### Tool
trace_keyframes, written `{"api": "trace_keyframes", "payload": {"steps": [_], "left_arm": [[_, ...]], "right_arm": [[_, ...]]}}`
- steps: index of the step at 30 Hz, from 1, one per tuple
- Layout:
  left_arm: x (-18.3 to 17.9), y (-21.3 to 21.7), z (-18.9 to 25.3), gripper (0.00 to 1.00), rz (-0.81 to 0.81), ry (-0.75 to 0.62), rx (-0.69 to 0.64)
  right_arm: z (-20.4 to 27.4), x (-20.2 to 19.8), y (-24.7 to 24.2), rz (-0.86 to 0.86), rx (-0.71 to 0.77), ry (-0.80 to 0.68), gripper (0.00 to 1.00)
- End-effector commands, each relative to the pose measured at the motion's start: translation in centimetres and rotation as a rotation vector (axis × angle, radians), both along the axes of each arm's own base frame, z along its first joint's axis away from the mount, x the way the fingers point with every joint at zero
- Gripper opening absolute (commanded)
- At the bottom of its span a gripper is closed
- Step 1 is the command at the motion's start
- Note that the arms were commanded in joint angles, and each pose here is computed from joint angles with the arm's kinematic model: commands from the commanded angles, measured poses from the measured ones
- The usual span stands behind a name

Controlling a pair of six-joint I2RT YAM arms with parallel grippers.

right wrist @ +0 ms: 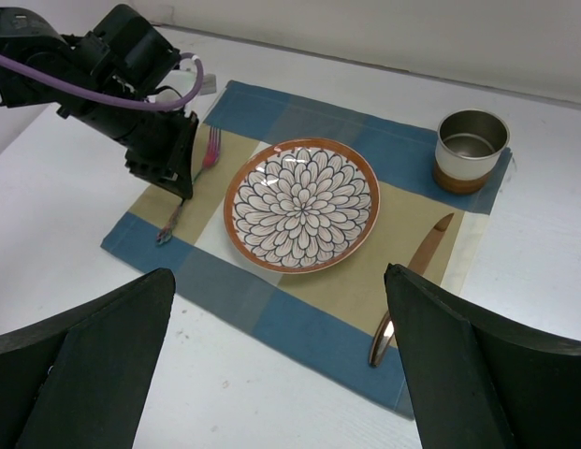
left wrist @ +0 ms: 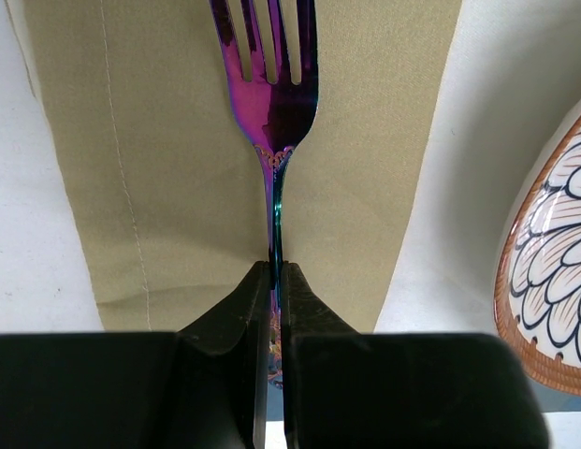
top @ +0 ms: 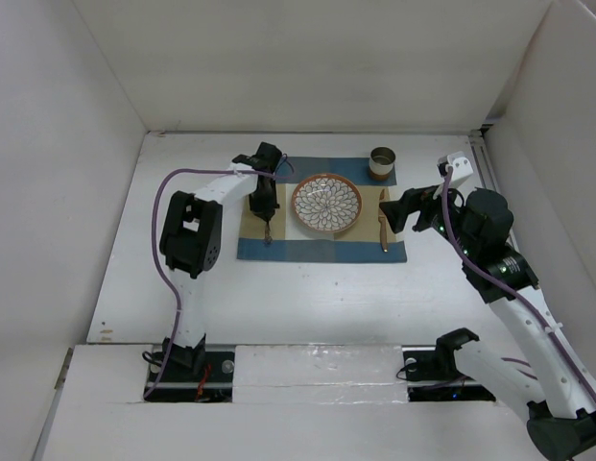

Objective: Set the dinner table for one person

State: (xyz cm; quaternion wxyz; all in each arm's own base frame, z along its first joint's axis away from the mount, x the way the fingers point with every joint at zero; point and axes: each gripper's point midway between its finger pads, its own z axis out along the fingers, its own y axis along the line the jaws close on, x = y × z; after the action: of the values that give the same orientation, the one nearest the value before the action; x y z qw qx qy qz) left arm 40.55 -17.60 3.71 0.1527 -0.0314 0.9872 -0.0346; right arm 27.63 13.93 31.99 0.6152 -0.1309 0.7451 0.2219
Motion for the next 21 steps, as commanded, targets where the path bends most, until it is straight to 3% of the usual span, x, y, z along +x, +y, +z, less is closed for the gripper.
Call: {"api": "trace_keyframes", "payload": {"steps": [1, 6, 15, 21], "left_arm": [[-0.5, 0.4, 0.1, 0.0, -0.001, 0.005, 0.026], [-0.8, 0.9, -0.2, 0.0, 0.023, 0.014, 0.048], [-0.9, 0.9, 0.3, 0.2, 0.032, 0.006, 0.041], [-0.5, 0.9, 2.7, 0.44, 0.056, -0.051, 0.022]], "right_arm": [[2.4, -0.1, -0.4, -0.007, 0.003, -0.062, 1.0], [2.1, 0.0, -0.1, 0.002, 0.001, -0.053, 1.0], [2.1, 0.0, -0.1, 0.002, 0.001, -0.053, 1.0], [2.1, -0.1, 0.0, 0.011, 0.002, -0.053, 1.0]]}}
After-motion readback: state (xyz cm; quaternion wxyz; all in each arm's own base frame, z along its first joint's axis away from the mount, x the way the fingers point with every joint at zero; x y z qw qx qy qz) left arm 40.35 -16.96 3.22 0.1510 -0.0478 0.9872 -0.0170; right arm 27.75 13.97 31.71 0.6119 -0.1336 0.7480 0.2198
